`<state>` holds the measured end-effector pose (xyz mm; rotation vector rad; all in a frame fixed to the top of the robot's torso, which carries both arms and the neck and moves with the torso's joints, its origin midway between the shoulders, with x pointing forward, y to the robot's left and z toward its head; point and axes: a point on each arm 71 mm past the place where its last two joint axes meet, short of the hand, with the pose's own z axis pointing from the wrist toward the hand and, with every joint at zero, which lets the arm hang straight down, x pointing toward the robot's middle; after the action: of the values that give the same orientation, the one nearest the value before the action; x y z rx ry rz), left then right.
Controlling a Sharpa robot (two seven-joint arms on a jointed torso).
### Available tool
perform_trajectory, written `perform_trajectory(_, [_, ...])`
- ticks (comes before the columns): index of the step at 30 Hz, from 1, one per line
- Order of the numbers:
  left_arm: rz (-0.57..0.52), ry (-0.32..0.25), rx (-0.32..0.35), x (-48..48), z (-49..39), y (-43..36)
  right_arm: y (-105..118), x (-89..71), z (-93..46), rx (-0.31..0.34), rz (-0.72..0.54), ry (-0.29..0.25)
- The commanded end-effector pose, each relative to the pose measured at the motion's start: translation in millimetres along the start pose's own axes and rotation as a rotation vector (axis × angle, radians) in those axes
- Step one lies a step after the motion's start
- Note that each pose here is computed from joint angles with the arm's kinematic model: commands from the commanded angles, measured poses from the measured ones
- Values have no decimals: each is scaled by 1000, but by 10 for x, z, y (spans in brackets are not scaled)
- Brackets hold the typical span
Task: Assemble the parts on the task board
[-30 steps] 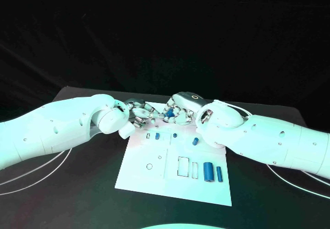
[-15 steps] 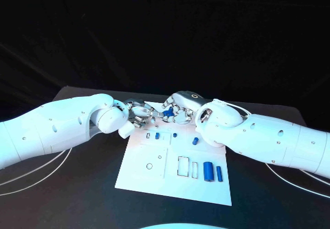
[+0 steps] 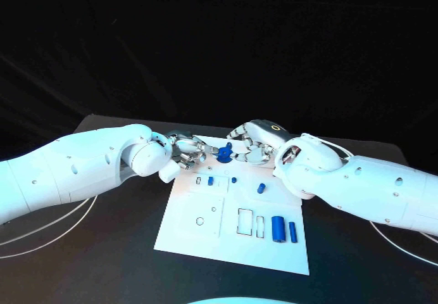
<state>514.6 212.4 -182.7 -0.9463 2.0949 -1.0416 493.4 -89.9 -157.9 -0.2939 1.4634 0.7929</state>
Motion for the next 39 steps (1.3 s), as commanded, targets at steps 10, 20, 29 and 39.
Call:
perform_trajectory(10, [192,-132,-1,-184,-69,-28,-327,-540,-505,66,142,-88])
perform_trajectory(20, [503,-236,-86,-278,-123,-122,-507,-755,-802,142,196,-105])
perform_trajectory(29, [665,-288,-220,-266,-92,-167,-579,-808,-915,171,199,-112])
perform_trajectory(39, [711,-318,-292,-231,24,-215,-608,-818,-941,186,198,-112])
